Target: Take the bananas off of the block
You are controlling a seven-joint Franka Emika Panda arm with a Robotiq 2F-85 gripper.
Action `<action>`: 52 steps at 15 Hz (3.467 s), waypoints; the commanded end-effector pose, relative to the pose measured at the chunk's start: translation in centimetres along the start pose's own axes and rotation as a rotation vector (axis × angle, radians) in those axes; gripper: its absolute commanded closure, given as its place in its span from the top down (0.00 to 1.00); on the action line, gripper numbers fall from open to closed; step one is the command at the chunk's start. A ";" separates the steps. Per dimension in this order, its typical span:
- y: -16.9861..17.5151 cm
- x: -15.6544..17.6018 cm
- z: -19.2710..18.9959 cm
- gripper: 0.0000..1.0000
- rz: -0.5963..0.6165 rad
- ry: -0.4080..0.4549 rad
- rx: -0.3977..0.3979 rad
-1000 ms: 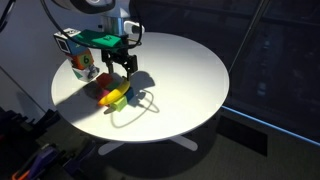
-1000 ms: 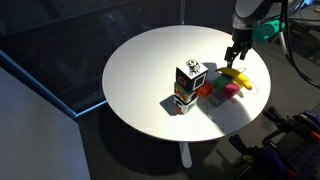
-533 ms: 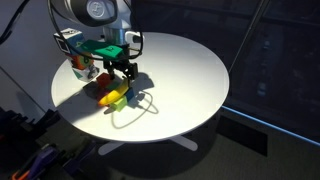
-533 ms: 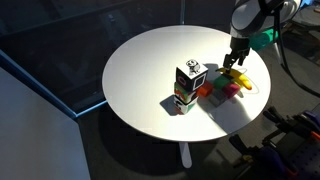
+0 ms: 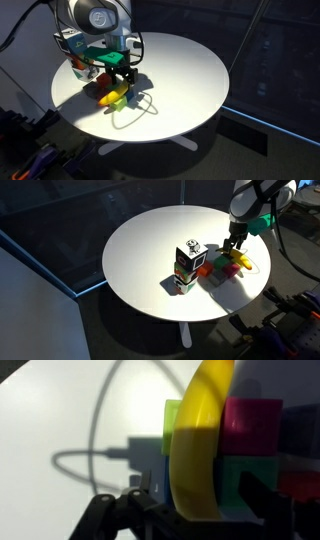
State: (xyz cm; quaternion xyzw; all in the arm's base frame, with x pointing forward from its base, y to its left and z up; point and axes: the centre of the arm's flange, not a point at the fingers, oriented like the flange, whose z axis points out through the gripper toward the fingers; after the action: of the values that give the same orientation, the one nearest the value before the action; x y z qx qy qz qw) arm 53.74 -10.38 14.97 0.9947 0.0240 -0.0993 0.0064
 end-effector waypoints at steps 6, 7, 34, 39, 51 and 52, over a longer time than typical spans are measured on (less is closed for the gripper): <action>0.1 0.2 -0.5 0.19 -0.016 -0.002 -0.016; -0.1 0.1 -0.8 0.17 -0.017 -0.003 -0.019; -11.4 -1.3 -5.1 0.17 -0.248 -0.013 -0.103; -11.1 0.1 -4.8 0.17 -0.313 -0.019 -0.125; -9.6 5.8 -4.1 0.17 -0.587 -0.054 -0.210; -9.5 6.3 -4.0 0.17 -0.612 -0.060 -0.224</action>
State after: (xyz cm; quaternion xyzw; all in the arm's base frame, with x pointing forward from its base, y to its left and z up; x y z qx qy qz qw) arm 57.94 0.09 17.74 0.9465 0.2935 -0.1120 0.0732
